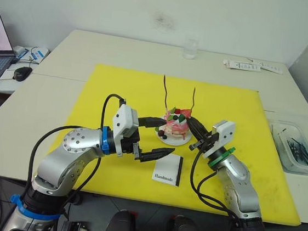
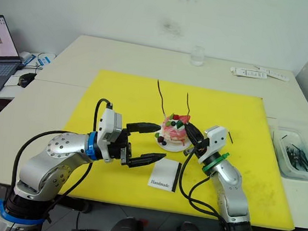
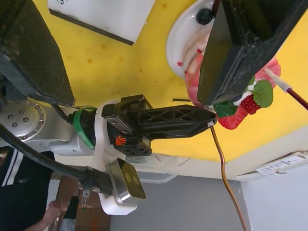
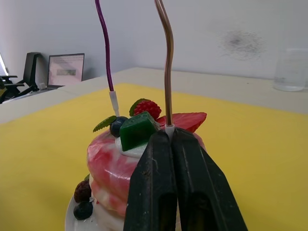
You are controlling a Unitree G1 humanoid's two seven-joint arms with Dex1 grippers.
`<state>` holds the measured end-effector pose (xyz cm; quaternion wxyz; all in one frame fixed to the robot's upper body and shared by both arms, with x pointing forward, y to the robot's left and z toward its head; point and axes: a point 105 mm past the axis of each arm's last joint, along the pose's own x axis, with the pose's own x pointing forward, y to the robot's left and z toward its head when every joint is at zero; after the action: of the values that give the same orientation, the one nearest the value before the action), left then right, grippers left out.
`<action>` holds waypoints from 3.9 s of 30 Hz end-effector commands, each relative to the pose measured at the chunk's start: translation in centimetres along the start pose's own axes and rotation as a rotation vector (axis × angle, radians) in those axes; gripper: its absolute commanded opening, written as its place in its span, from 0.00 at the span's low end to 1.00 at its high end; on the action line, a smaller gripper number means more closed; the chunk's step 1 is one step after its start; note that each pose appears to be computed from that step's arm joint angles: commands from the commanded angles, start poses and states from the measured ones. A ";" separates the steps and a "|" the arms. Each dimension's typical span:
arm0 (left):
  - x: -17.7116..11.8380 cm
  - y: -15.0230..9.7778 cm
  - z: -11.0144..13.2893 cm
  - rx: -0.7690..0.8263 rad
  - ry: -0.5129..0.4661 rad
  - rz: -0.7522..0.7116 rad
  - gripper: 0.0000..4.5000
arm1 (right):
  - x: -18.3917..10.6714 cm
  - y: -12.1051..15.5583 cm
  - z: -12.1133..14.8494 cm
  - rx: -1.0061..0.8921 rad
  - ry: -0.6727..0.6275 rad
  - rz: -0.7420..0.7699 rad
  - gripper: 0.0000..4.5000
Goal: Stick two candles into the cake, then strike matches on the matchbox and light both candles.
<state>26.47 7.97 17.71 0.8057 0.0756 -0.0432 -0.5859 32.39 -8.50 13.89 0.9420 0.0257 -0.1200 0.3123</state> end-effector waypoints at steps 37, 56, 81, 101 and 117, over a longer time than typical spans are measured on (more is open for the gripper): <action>-3.4 -1.3 -4.5 -0.922 0.370 -0.001 1.00 | -8.0 -0.5 2.3 -0.366 0.508 0.357 0.11; -2.0 -2.0 -5.5 -1.028 0.406 -0.053 1.00 | -8.5 1.5 -0.5 -0.310 0.677 0.485 0.02; -0.9 -4.1 -8.5 -1.072 0.512 -0.054 1.00 | -8.2 4.6 -2.7 -0.280 0.758 0.630 0.02; -0.8 -5.0 -10.0 -1.089 0.536 -0.051 1.00 | -5.9 6.8 -3.2 -0.282 0.688 0.708 0.02; -1.4 -5.2 -11.1 -1.089 0.568 -0.013 0.53 | -5.5 7.4 -3.2 -0.283 0.663 0.719 0.00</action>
<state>24.72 8.96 8.17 0.7366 -0.1965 0.4250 -0.4881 24.44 -5.76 8.78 0.7600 -0.2438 0.1573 0.5816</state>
